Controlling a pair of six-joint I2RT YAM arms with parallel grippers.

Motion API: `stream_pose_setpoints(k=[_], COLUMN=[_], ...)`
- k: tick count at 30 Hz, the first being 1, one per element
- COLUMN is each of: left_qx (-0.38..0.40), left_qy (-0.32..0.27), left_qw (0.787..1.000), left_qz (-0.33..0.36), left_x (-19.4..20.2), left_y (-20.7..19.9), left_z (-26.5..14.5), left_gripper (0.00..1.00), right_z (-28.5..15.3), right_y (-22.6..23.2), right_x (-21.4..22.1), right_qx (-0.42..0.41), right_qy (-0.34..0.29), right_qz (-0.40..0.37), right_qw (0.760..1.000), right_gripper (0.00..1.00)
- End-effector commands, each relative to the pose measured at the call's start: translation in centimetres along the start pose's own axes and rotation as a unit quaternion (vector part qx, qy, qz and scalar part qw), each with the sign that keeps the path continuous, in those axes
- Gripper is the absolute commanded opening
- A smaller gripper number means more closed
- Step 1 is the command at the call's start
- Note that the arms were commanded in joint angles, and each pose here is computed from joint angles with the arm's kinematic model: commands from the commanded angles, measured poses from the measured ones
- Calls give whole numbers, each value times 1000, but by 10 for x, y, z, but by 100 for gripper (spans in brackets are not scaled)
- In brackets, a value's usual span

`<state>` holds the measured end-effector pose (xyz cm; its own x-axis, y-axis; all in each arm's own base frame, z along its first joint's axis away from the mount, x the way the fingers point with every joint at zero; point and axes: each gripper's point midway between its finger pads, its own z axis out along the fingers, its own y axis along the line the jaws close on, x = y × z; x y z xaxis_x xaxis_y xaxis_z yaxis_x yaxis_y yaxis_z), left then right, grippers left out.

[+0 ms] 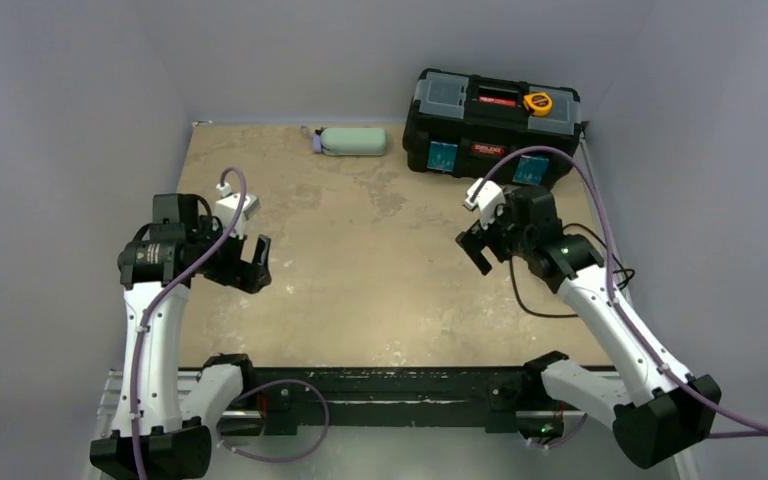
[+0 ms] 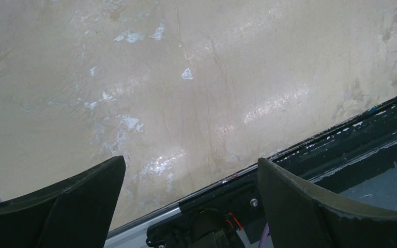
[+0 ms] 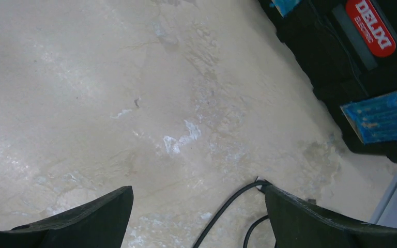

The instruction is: Open the umbrella

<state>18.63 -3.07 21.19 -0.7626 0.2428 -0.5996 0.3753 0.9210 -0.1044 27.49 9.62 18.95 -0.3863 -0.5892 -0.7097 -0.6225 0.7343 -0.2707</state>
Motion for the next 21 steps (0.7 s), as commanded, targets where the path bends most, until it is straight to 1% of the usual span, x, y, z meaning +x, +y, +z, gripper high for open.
stream_pose_setpoints(k=[1, 5, 7, 9, 12, 15, 17, 18, 20, 21], left_qx=[15, 28, 34, 36, 25, 15, 15, 13, 8, 8], left_qy=[-30, -38, -48, -56, -62, -57, -55, -55, -50, -44], left_qw=[999, 998, 996, 995, 994, 994, 993, 993, 993, 993], left_qz=[-16, -50, -65, -76, -85, -96, -102, -104, -107, -109], left_x=[-17, -22, -26, -29, -33, -32, -30, -28, -23, -20], left_y=[-7, -15, -19, -22, -21, -20, -21, -21, -20, -20], left_z=[-6, -12, -14, -18, -24, -29, -31, -31, -31, -30], left_gripper=[100, 100, 100, 100, 100, 100, 100, 100, 100, 100], right_z=[9, 31, 51, 72, 113, 158, 186, 198, 220, 228], right_y=[1, 19, 25, 34, 42, 41, 41, 38, 30, 26], right_x=[-64, -144, -191, -228, -272, -303, -317, -322, -325, -327], right_qx=[4, -8, -2, 4, 19, 45, 59, 77, 112, 130], right_qy=[-64, -124, -151, -170, -175, -166, -174, -182, -192, -196], right_qz=[-31, -71, -79, -78, -69, -43, -11, 2, 25, 34], right_qw=[997, 990, 985, 982, 982, 984, 983, 980, 975, 971], right_gripper=[99, 99, 99, 95, 89, 87, 83, 83, 88, 86])
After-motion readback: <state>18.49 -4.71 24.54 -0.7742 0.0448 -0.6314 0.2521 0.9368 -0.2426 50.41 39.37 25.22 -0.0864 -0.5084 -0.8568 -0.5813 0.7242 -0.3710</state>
